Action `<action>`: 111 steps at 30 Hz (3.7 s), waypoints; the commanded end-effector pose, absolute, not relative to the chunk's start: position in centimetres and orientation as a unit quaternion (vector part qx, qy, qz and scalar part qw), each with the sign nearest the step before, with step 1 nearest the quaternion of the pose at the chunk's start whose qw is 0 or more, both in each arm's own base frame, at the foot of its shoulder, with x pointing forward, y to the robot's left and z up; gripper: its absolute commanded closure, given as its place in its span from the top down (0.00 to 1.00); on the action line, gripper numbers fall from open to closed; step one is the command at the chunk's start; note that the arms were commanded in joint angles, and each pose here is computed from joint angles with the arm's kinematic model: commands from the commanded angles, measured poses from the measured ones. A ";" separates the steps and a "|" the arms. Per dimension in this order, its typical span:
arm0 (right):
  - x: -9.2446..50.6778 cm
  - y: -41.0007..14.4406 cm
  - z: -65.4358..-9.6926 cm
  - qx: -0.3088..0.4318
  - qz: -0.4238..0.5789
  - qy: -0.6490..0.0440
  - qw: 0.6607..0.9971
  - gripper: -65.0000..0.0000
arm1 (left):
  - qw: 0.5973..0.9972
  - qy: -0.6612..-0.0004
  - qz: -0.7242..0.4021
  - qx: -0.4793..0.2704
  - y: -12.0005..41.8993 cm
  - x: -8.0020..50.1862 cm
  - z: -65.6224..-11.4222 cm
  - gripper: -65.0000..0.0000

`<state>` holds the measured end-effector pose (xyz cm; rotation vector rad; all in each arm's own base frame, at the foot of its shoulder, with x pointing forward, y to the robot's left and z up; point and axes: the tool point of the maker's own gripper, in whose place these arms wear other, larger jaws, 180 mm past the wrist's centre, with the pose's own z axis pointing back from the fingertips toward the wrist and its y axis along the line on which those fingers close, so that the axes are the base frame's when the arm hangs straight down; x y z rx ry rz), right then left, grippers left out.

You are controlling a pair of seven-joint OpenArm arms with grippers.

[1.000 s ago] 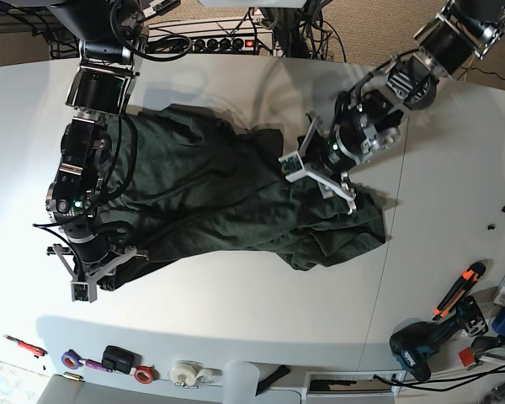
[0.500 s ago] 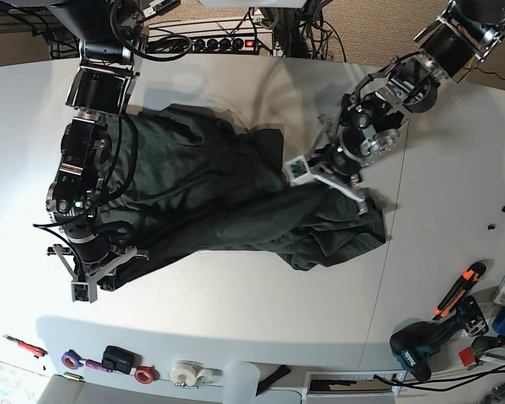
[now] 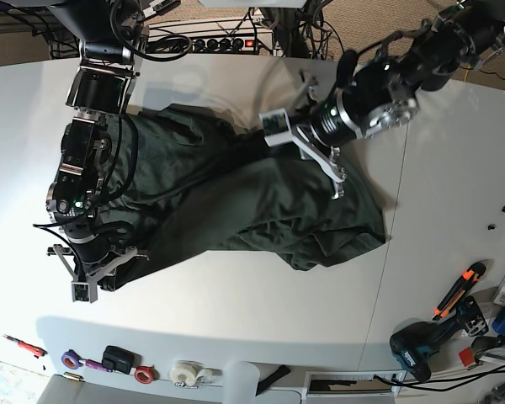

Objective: Layout the t-shirt on the table in an organized manner, then fold the t-shirt properly
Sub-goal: 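Pull the grasped fabric with the left gripper across the shirt toward the right gripper, then drag the fabric with the left gripper outward to spread the shirt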

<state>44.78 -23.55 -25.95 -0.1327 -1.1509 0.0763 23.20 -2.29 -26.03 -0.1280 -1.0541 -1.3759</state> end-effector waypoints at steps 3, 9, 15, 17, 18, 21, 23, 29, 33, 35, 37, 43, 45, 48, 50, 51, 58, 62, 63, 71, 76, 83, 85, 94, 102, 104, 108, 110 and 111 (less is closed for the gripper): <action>45.7 -23.8 -23.3 -0.068 0.037 -0.576 0.814 0.00 | 0.626 -0.492 -0.600 -0.079 -3.2 22.0 -24.2 0.00; 45.7 -23.8 -23.3 -0.067 0.037 -0.577 0.813 0.00 | 0.622 -0.480 -0.593 -0.176 -6.4 18.4 -24.3 0.00; 45.7 -23.8 -23.3 -0.067 0.037 -0.576 0.813 0.00 | 0.607 -0.508 -0.557 -0.253 -9.9 17.2 -21.6 0.00; 45.7 -23.8 -23.3 -0.067 0.037 -0.577 0.813 0.00 | 0.600 -0.522 -0.544 -0.269 -10.9 17.2 -20.5 0.00; 45.7 -23.8 -23.3 -0.067 0.037 -0.576 0.813 0.00 | 0.597 -0.528 -0.539 -0.275 -11.3 17.2 -20.0 0.00; 45.7 -23.8 -23.3 -0.068 0.037 -0.576 0.814 0.00 | 0.592 -0.537 -0.529 -0.285 -12.0 17.2 -19.2 0.00; 45.7 -23.8 -23.3 -0.068 0.037 -0.576 0.814 0.00 | 0.593 -0.540 -0.530 -0.277 -11.9 17.4 -19.2 0.00; 45.7 -24.1 -23.4 -0.080 0.039 -0.574 0.814 0.00 | 0.632 -0.576 -0.495 -0.152 -8.8 21.9 -19.8 0.00; 45.5 -26.3 -23.0 -0.121 -0.007 -0.575 0.809 0.00 | 0.659 -0.596 -0.452 -0.071 -4.6 25.6 -19.5 0.00; 45.4 -27.1 -22.7 -0.132 -0.022 -0.578 0.805 0.00 | 0.664 -0.613 -0.427 -0.044 -2.4 27.3 -18.6 0.00; 45.3 -27.5 -22.5 -0.144 -0.028 -0.580 0.801 0.00 | 0.659 -0.633 -0.406 -0.023 -0.6 28.8 -17.3 0.00; 45.4 -28.6 -21.4 -0.160 -0.062 -0.593 0.787 0.00 | 0.660 -0.653 -0.370 -0.018 2.3 32.9 -15.8 0.00; 45.5 -29.2 -20.7 -0.174 -0.072 -0.597 0.780 0.00 | 0.666 -0.649 -0.367 -0.025 2.4 34.9 -16.3 0.00; 45.4 -30.2 -19.6 -0.197 -0.093 -0.604 0.767 0.00 | 0.668 -0.644 -0.372 -0.032 2.5 38.1 -16.7 0.00; 45.5 -30.6 -18.9 -0.207 -0.102 -0.610 0.758 0.00 | 0.676 -0.640 -0.364 -0.027 2.9 40.8 -16.6 0.00; 45.5 -30.8 -18.6 -0.212 -0.106 -0.613 0.754 0.00 | 0.679 -0.641 -0.357 -0.027 3.0 42.1 -16.3 0.00; 45.6 -31.4 -18.1 -0.238 -0.121 -0.614 0.743 0.00 | 0.668 -0.665 -0.330 -0.050 2.9 50.3 -10.4 0.00; 46.2 -31.9 -20.6 -0.245 -0.126 -0.587 0.761 0.00 | 0.661 -0.676 -0.319 -0.063 2.1 54.0 -6.0 0.00; 46.5 -32.1 -21.5 -0.246 -0.125 -0.577 0.769 0.00 | 0.663 -0.676 -0.314 -0.064 2.0 54.8 -5.2 0.00; 47.2 -32.8 -25.1 -0.264 -0.114 -0.549 0.785 0.00 | 0.718 -0.627 -0.286 -0.100 0.9 58.9 -9.2 0.00; 47.2 -33.4 -24.2 -0.272 -0.127 -0.557 0.774 0.00 | 0.753 -0.587 -0.268 -0.129 0.2 59.5 -14.7 0.00; 47.2 -33.5 -24.3 -0.273 -0.128 -0.556 0.775 0.00 | 0.719 -0.626 -0.281 -0.114 0.0 59.5 -17.4 0.00; 47.2 -33.5 -24.2 -0.273 -0.128 -0.557 0.774 0.00 | 0.711 -0.630 -0.295 -0.103 0.0 59.2 -18.1 0.08; 48.3 -32.3 -23.8 -0.252 -0.092 -0.564 0.781 0.31 | 0.716 -0.638 -0.282 -0.026 1.6 60.0 -19.8 0.53; 48.2 -32.3 -23.8 -0.253 -0.092 -0.563 0.781 0.31 | 0.814 -0.495 -0.298 -0.052 5.2 57.5 -26.6 0.53; 48.3 -32.3 -23.8 -0.253 -0.092 -0.563 0.781 0.31 | 0.834 -0.456 -0.303 -0.066 7.1 56.3 -28.3 0.52; 48.3 -32.3 -23.8 -0.251 -0.093 -0.564 0.781 0.31 | 0.868 -0.403 -0.283 -0.060 12.8 54.3 -31.3 0.52; 48.2 -32.3 -23.9 -0.251 -0.092 -0.564 0.781 0.31 | 0.884 -0.379 -0.267 -0.066 15.7 52.8 -32.8 0.52; 48.2 -32.3 -24.0 -0.251 -0.092 -0.563 0.782 0.31 | 0.890 -0.369 -0.258 -0.074 16.9 52.0 -33.6 0.52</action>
